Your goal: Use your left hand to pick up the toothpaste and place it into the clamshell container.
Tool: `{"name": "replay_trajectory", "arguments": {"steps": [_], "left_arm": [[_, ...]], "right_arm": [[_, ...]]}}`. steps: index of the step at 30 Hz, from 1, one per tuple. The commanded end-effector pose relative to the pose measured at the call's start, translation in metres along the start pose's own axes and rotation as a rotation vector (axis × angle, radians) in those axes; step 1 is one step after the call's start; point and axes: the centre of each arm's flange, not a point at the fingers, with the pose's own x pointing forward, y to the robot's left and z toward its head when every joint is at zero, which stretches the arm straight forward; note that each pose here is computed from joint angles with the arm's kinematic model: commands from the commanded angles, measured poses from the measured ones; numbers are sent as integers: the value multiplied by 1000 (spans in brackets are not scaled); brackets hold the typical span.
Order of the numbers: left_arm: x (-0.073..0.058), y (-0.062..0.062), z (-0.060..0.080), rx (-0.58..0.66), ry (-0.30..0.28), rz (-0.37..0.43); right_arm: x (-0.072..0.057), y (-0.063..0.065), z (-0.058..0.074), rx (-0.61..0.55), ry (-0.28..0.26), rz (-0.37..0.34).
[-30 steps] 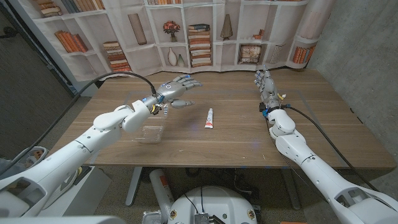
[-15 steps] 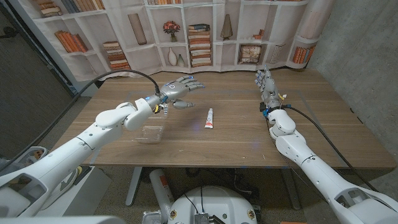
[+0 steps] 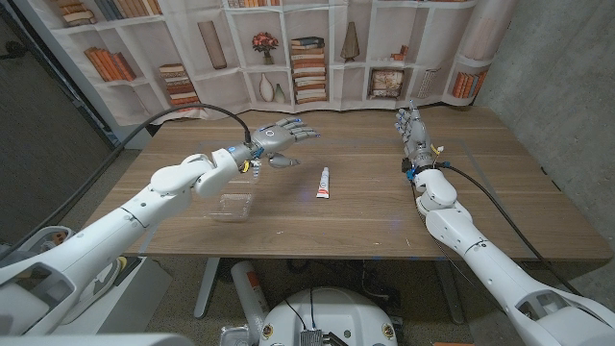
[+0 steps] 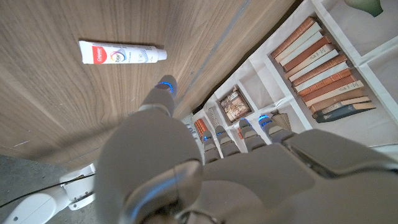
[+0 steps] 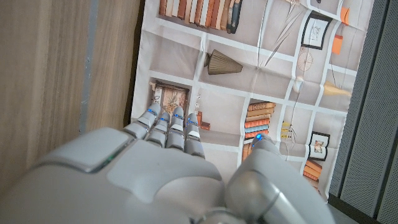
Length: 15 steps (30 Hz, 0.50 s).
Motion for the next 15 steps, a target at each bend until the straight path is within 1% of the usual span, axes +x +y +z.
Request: {"name": "replay_trajectory", "arguments": {"steps": [1, 5, 9, 15], "left_arm": [[10, 3, 10, 84, -27, -81], [11, 6, 12, 102, -32, -78], [11, 6, 13, 124, -35, -92], [10, 8, 12, 138, -44, -97]], "right_arm": [[4, 0, 0, 12, -10, 0], [5, 0, 1, 14, -16, -1], [5, -1, 1, 15, -16, -5], [5, -3, 1, 20, -19, -9]]}}
